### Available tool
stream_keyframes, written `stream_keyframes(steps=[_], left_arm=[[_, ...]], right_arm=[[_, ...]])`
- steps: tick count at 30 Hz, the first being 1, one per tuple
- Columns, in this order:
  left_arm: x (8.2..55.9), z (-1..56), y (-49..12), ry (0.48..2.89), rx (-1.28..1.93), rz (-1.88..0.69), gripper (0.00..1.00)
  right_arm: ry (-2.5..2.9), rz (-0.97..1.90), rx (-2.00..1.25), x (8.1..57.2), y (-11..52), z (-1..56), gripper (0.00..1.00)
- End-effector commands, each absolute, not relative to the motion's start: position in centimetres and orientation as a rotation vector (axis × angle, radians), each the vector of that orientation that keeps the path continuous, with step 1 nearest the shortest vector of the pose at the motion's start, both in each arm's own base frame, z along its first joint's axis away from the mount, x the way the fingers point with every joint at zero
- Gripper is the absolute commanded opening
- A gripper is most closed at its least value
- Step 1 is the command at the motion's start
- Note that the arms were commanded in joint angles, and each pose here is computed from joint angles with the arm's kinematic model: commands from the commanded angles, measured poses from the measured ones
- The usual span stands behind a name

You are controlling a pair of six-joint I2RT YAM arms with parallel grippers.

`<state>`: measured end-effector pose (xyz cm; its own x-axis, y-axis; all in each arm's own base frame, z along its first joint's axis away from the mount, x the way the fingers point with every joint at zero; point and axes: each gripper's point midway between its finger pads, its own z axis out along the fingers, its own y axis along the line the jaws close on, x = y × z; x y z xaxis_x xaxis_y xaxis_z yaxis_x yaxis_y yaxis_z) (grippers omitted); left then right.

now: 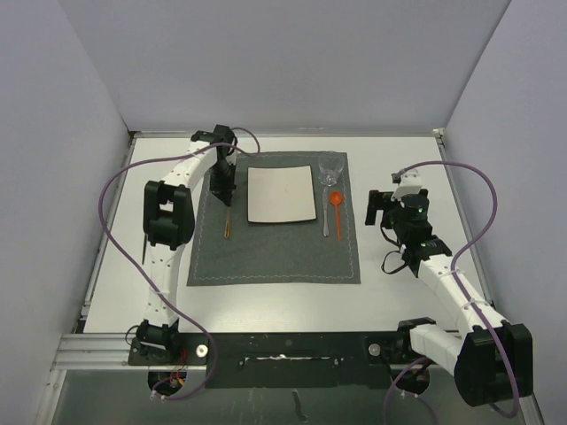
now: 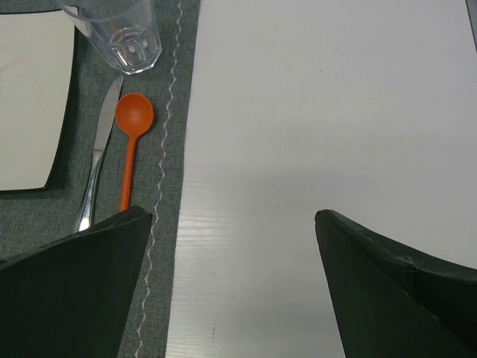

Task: Set the dinner table for one person
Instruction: Place the fork on the napkin.

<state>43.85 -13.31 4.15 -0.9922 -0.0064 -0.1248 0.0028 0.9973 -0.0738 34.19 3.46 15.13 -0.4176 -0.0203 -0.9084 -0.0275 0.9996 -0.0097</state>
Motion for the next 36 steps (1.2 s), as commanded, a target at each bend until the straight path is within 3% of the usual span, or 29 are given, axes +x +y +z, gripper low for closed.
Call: stream_keyframes(steps=[1, 31, 33, 36], left_arm=[[44.0, 3.3, -14.2, 3.029, -0.013, -0.142, 0.00], [43.9, 0.9, -13.8, 3.063, -0.029, -0.088, 0.00], [43.8, 0.8, -13.8, 3.068, -0.031, -0.087, 0.06], [43.7, 0.9, -13.8, 3.068, -0.026, -0.077, 0.22]], right_arm=[[1.915, 0.007, -0.029, 35.5, 3.6, 18.0, 0.98], [1.920, -0.001, -0.021, 35.4, 3.4, 17.9, 0.98], [1.922, -0.002, -0.023, 35.4, 3.4, 17.9, 0.98], [1.921, 0.001, -0.021, 35.3, 3.5, 17.9, 0.98]])
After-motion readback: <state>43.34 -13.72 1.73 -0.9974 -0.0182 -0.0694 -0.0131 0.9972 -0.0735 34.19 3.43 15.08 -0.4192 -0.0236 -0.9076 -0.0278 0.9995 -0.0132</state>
